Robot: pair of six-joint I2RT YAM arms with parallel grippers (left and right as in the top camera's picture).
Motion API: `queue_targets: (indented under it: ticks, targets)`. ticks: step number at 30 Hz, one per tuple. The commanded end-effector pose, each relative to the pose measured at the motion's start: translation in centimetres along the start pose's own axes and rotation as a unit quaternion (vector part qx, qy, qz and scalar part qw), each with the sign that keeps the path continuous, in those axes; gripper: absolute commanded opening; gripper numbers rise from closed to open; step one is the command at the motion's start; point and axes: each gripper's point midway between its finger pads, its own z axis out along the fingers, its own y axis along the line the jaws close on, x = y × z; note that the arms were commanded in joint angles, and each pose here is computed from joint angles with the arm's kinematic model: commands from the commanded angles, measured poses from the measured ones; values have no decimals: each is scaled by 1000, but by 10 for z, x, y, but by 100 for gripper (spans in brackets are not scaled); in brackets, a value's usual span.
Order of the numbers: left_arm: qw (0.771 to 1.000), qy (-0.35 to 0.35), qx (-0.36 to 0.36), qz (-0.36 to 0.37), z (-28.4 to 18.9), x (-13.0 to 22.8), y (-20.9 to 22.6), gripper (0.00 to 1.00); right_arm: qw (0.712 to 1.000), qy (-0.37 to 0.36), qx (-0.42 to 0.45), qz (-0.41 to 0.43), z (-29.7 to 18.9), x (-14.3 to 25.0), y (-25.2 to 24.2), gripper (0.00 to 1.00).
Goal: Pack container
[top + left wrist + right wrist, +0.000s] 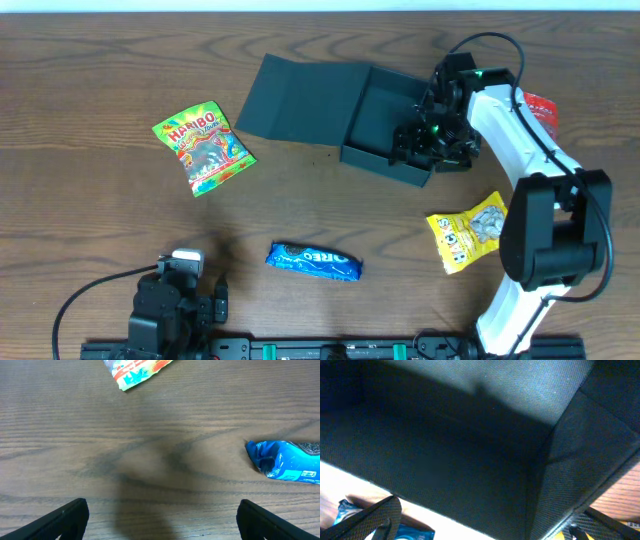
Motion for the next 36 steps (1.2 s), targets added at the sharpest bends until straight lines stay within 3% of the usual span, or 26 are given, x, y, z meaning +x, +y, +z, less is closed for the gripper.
queue_targets:
  ticks: [1, 9, 13, 18, 24, 29, 36]
  targets:
    - [1000, 27, -10, 4, 5, 15, 3, 95, 1000, -11, 6, -11, -5, -5, -3, 99]
    - [999, -31, -20, 6, 5, -13, 6, 95, 1000, -13, 16, -12, -5, -6, -6, 98]
    - [997, -72, 24, 5, 3, -33, -9, 95, 999, -15, 29, -12, -5, -7, -11, 99]
    - [995, -92, 27, 3, 1, -43, -11, 95, 999, -14, 28, -12, -5, -7, -11, 99]
    - [978, -175, 113, -1, -16, -86, -40, 95, 999, -15, 28, -12, -5, -7, -10, 99]
    - [978, -168, 125, -6, -29, -105, -44, 95, 999, -15, 28, -12, -5, -7, -10, 99]
    - [979, -122, 160, -1, -46, -158, -59, 95, 999, -21, 27, -14, -5, -10, -10, 99]
